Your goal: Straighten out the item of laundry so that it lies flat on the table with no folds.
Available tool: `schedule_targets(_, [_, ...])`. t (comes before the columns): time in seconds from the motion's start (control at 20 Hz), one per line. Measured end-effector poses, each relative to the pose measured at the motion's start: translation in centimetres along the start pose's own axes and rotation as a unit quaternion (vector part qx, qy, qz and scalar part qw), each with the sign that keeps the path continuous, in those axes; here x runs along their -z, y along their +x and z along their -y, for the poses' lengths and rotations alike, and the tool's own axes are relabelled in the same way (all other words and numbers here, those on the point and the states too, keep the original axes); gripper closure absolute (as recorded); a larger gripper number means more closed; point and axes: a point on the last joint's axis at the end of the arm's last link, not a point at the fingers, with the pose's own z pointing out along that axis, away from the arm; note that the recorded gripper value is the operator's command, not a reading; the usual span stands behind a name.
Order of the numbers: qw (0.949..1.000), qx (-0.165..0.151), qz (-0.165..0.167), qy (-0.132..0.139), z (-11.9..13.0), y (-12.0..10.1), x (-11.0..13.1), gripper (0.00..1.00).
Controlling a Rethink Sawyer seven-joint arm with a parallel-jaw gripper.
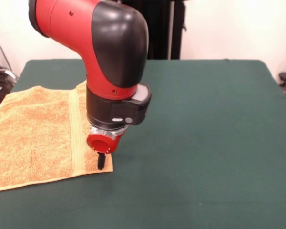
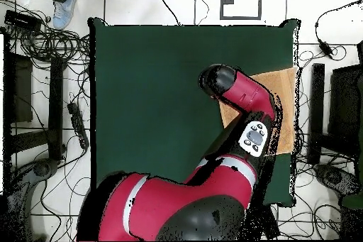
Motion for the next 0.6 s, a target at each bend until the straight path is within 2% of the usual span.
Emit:
schedule_targets(0.35, [0.9999, -0.002, -0.001, 0.010, 0.76, -0.14, -1.05, 0.00])
schedule_targets(0.6, [1.0000, -0.004, 0.000, 0.008, 0.74, -0.29, -1.14, 0.00])
